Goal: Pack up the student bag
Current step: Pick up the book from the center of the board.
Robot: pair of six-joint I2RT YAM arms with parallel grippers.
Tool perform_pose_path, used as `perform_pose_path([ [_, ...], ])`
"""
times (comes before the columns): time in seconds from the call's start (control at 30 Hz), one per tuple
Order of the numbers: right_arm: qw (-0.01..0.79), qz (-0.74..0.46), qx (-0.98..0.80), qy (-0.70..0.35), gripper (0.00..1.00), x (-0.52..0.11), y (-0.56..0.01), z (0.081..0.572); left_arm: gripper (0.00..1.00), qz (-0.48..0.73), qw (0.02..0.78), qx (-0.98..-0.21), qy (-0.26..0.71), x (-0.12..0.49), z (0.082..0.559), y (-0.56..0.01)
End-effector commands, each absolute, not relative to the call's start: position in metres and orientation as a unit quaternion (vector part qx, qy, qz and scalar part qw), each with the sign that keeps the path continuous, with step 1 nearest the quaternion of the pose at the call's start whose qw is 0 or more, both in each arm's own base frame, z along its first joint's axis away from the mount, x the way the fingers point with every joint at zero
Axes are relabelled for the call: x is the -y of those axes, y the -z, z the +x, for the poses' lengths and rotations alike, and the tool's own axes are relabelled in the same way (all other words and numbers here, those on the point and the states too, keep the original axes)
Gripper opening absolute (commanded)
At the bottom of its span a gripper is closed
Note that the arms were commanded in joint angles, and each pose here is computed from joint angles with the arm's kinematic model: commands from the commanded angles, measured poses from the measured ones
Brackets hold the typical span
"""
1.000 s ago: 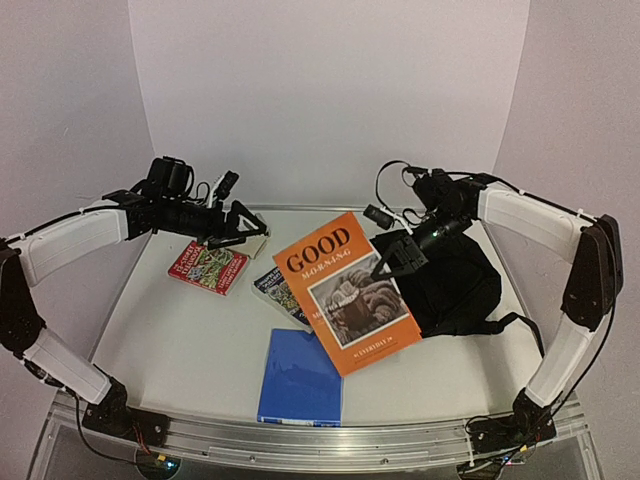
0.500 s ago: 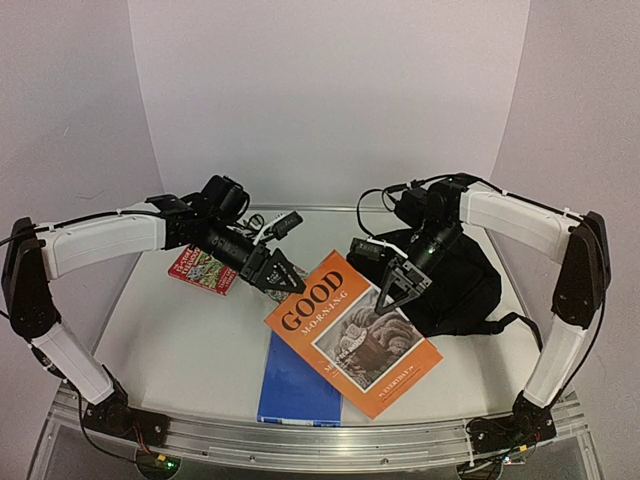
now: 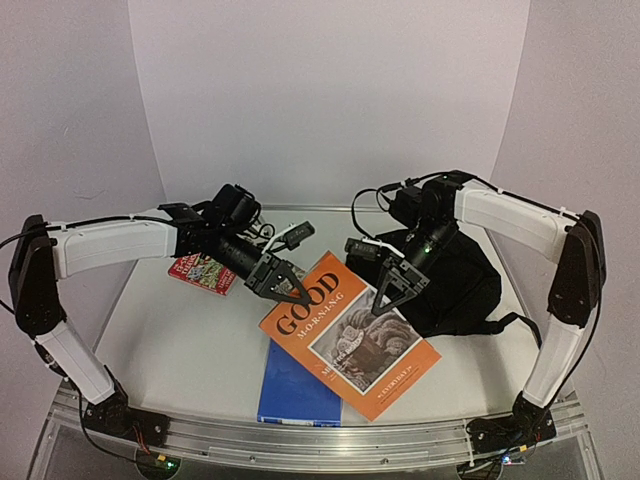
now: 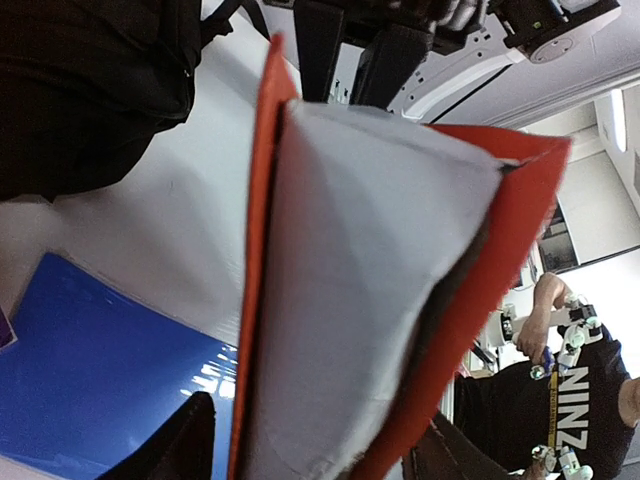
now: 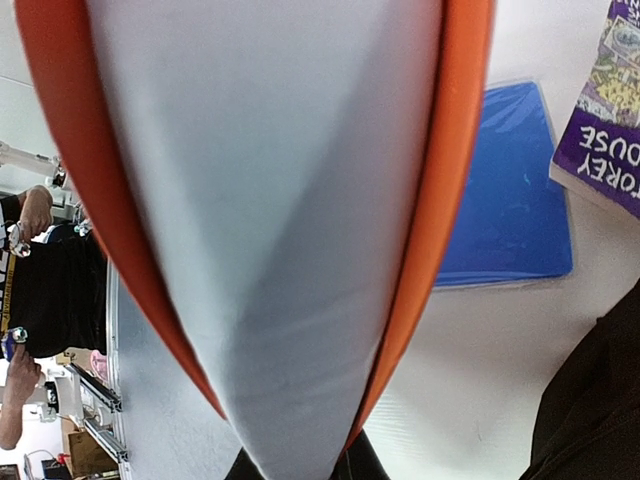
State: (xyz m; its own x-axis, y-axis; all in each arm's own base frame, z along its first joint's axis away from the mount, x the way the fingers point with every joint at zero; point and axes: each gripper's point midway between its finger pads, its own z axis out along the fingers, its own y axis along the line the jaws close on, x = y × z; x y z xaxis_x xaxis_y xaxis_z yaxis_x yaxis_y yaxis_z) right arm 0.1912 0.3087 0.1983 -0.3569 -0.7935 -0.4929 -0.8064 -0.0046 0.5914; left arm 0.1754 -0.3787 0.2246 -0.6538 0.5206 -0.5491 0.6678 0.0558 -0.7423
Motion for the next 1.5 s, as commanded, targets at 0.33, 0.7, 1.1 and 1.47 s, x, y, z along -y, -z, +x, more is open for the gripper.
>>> perform_pose_path([
  [0.33,0.058,-0.499,-0.745,-0.439,0.55,-0.320,-0.236,0.249,0.10,0.346,0.121,-0.757,0.541,0.376,0.215,-0.225],
  [0.7,0.307,-0.315,-0.874,-0.207,0.72,-0.276,-0.237,0.416,0.06,0.107,0.259,-0.760,0.586,0.275,0.315,-0.269],
  [1.1,0.274,-0.334,-0.892,-0.136,0.72,-0.331,-0.170,0.416,0.04,-0.041,0.362,-0.767,0.527,0.199,0.330,-0.297],
  [1.47,0.221,-0.331,-0.910,-0.113,0.50,-0.328,-0.121,0.404,0.04,-0.080,0.374,-0.781,0.494,0.182,0.326,-0.284],
])
